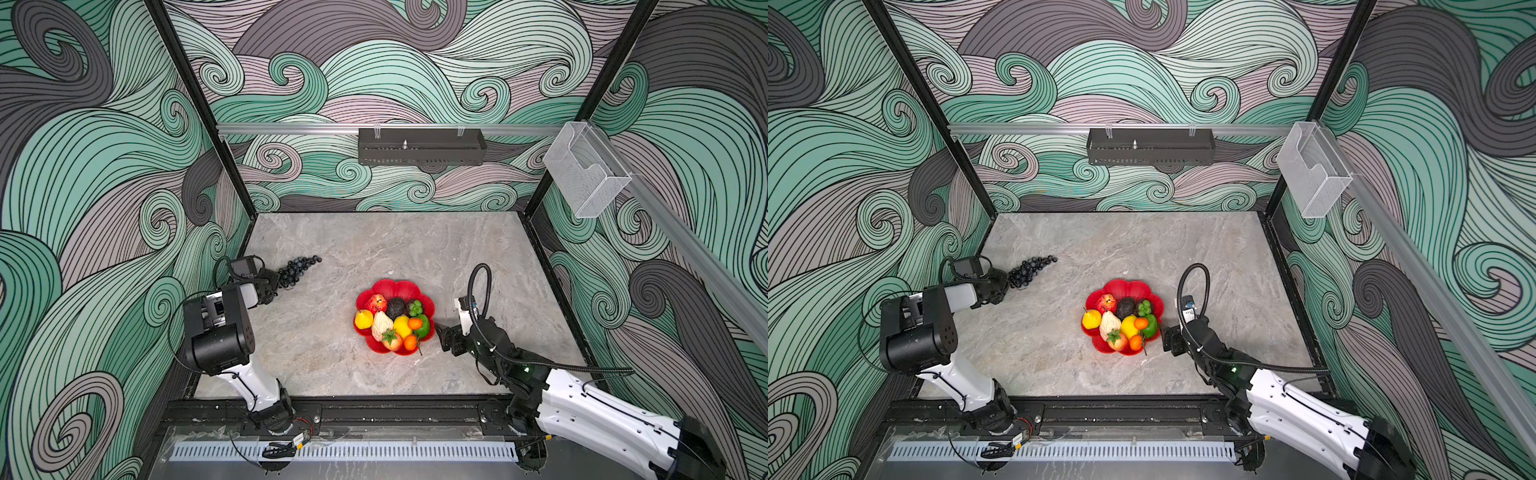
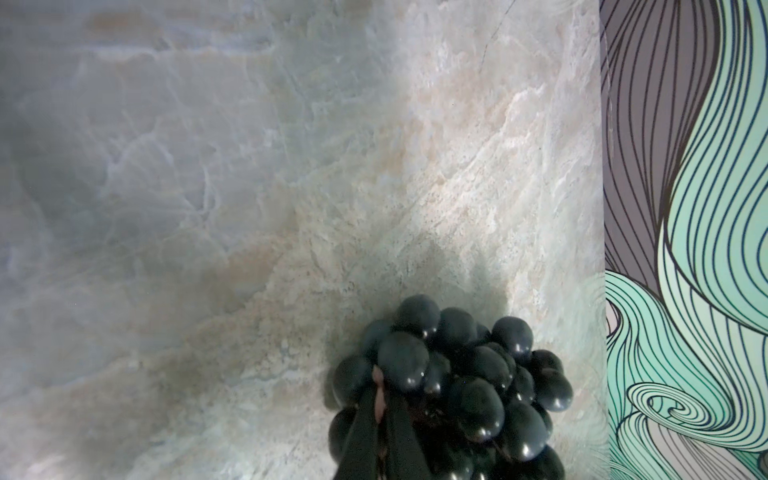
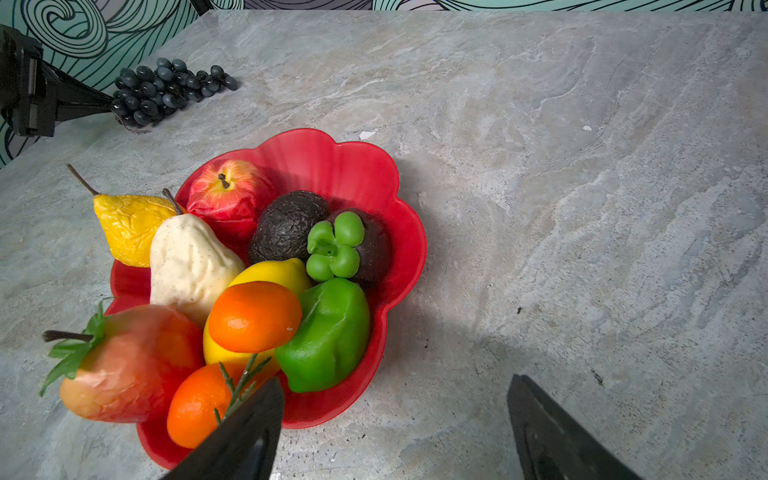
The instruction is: Place and organize the fake fruits in the fruit bowl
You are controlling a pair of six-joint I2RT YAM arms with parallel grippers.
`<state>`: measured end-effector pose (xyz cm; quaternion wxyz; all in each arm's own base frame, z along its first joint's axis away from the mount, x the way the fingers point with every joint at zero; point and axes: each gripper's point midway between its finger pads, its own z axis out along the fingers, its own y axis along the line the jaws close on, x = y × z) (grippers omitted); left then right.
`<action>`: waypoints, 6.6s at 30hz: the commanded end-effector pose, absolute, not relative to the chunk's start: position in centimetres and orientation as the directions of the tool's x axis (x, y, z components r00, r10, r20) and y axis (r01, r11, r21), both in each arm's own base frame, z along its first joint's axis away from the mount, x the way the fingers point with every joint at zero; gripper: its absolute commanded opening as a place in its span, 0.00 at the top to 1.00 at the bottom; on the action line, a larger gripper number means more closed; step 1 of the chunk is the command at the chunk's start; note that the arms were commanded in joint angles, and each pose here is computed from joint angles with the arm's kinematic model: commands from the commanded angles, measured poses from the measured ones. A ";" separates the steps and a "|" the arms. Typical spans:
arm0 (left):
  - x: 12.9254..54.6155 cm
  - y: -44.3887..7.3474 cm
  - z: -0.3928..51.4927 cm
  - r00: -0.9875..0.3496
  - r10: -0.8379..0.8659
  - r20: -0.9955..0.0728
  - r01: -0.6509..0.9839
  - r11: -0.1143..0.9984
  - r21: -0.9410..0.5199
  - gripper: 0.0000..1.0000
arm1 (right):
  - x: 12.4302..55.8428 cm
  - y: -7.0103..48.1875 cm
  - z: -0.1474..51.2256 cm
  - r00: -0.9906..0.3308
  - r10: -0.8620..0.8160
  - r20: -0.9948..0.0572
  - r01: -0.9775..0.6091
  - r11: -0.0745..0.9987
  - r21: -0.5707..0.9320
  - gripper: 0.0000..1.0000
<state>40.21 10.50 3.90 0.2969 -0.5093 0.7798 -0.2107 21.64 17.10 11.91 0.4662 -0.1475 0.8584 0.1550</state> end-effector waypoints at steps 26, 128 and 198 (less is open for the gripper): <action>37.9 1.8 20.8 -0.456 -0.756 -0.470 -0.437 0.650 -0.622 1.00 | 22.3 16.7 12.0 -0.511 -0.086 -0.855 -0.365 0.923 0.125 0.15; 33.9 -35.0 14.3 -0.781 0.545 -0.303 0.562 0.826 0.037 1.00 | 23.2 15.9 10.9 -0.529 -0.071 -0.845 -0.304 0.946 0.111 0.01; 39.4 6.4 9.6 -0.447 -0.096 -0.889 -0.394 0.914 0.100 0.01 | 38.7 -0.4 10.0 -0.279 -0.062 -0.958 0.113 0.989 -0.097 0.01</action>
